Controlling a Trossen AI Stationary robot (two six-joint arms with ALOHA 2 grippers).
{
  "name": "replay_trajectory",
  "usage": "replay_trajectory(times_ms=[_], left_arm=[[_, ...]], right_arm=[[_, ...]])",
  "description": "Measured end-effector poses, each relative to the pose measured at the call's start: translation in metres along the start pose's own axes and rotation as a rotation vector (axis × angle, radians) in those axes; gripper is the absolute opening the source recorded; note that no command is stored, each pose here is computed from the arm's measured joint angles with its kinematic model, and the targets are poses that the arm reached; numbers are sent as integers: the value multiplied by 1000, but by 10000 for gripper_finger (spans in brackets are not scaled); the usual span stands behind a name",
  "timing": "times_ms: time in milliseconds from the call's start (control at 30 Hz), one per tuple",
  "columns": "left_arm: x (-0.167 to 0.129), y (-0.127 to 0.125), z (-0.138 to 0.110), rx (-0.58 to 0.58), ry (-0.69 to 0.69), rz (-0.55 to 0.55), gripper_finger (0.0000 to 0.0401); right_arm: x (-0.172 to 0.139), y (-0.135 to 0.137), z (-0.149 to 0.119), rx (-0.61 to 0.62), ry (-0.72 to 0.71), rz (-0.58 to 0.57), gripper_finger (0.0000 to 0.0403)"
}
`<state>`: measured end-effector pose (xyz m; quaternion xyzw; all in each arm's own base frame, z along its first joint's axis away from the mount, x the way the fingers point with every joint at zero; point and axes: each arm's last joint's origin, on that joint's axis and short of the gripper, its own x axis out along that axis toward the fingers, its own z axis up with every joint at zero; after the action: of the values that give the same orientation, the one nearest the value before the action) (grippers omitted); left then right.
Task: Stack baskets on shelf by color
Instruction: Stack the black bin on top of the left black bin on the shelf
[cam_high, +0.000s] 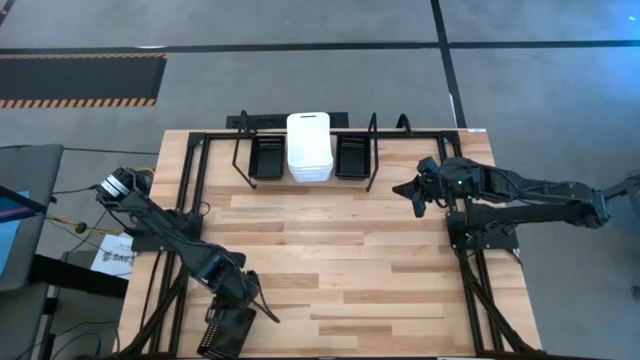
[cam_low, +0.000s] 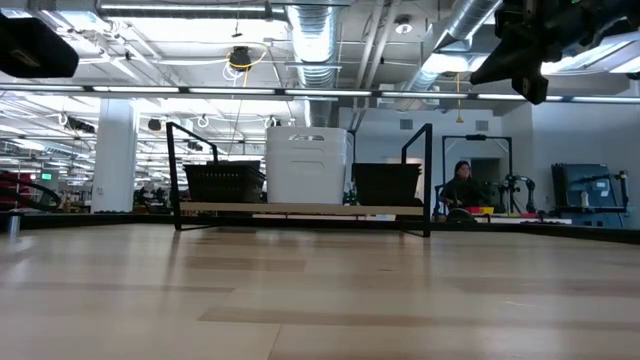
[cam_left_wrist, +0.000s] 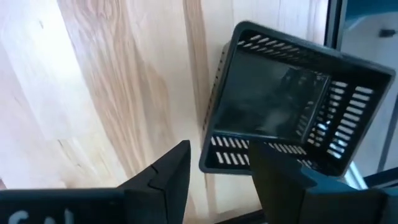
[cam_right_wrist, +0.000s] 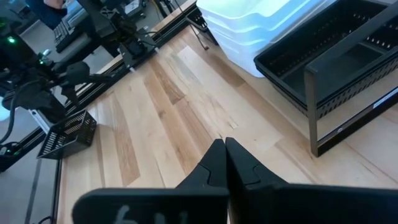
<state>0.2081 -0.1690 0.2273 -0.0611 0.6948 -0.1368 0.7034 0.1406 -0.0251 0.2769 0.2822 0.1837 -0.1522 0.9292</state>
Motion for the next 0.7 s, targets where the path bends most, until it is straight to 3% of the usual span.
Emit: replay_trajectory(times_ms=[400, 700], left_arm=[[13, 6, -7, -6, 40, 12, 149], [16, -2, -12, 68, 39, 11, 149]], right_arm=[[0, 0, 0, 11, -2, -4, 3], [0, -1, 0, 14, -14, -23, 3]])
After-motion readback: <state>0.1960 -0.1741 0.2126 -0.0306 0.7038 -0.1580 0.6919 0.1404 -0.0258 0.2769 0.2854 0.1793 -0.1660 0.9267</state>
